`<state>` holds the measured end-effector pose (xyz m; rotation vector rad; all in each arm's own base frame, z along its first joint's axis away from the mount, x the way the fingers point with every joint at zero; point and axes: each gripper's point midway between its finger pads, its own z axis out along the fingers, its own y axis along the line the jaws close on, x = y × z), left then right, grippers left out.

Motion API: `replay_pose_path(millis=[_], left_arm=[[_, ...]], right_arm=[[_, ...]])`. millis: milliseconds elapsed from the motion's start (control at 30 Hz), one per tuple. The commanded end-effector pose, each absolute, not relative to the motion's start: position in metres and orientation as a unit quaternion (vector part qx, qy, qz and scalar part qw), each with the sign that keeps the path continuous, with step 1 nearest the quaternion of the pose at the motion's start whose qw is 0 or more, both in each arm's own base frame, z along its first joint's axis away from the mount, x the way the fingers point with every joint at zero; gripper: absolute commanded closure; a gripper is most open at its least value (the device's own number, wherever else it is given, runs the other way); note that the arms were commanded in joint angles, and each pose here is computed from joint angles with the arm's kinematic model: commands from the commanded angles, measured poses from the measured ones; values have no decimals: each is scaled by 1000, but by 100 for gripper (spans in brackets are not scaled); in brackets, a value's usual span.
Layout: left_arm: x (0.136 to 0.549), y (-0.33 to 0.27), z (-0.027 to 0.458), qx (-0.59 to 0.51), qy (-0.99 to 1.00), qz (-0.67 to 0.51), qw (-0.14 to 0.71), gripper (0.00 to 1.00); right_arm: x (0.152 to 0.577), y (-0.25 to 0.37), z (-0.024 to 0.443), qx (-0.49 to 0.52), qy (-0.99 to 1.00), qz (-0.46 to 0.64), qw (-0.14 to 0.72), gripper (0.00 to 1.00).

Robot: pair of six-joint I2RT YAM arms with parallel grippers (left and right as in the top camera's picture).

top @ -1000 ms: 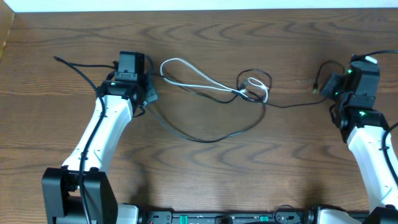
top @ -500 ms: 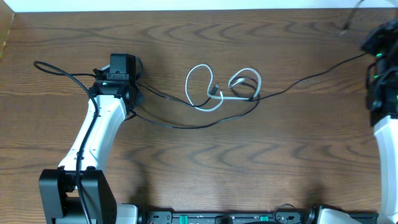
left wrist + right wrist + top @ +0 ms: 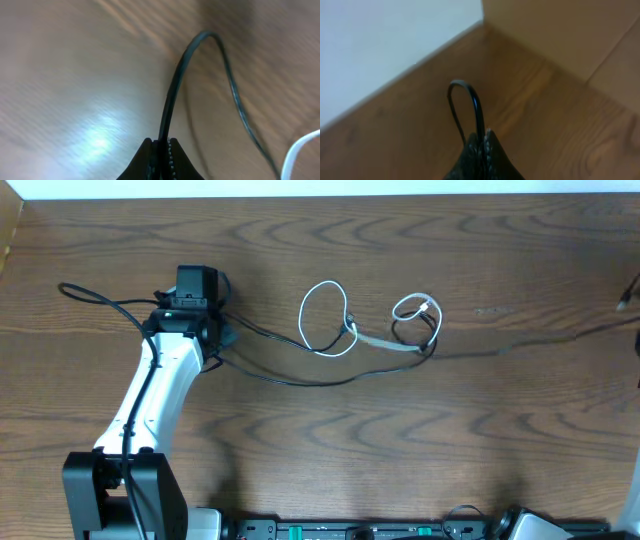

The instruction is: Untangle cables

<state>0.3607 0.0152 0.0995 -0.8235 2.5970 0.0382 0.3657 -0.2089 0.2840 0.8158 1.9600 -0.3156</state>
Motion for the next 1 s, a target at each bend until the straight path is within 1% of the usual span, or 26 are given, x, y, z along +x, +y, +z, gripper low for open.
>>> replay_pose_path(millis=[0,133,167,200,267,300,367,500,567,633,767,967], left_arm=[[369,-27,104,-260,941,-102,189,93],[368,-39,104,-247,944,-120,182,92],[367,-40,104,-237,947,-119,182,92],[366,-42,104,-228,949,-118,182,92],[365,-44,103,-218,952,-116,179,93],[363,-44,103,-218,953,-115,176,93],[362,-44,101,-218,954,-114,173,92],[359,-44,98,-219,954,-113,169,92],[359,-43,97,-219,955,-113,168,93],[359,-43,97,-219,955,-113,168,93],[359,-43,97,-219,955,-113,168,93],[358,-43,97,-219,955,-112,168,93]], right_arm=[[371,-201,247,301,845,-113,427,99],[371,-215,217,317,854,-142,387,99],[371,-218,212,320,855,-147,380,97],[372,-220,205,322,857,-150,373,89],[379,-215,196,315,865,-130,367,63],[384,-207,192,306,872,-106,368,53],[396,-179,186,273,888,-26,369,47],[406,-97,186,135,911,150,360,45],[401,-61,186,69,915,198,345,47],[392,-36,178,5,925,204,322,50],[377,2,151,-121,941,168,269,54],[362,48,95,-237,947,131,174,56]])
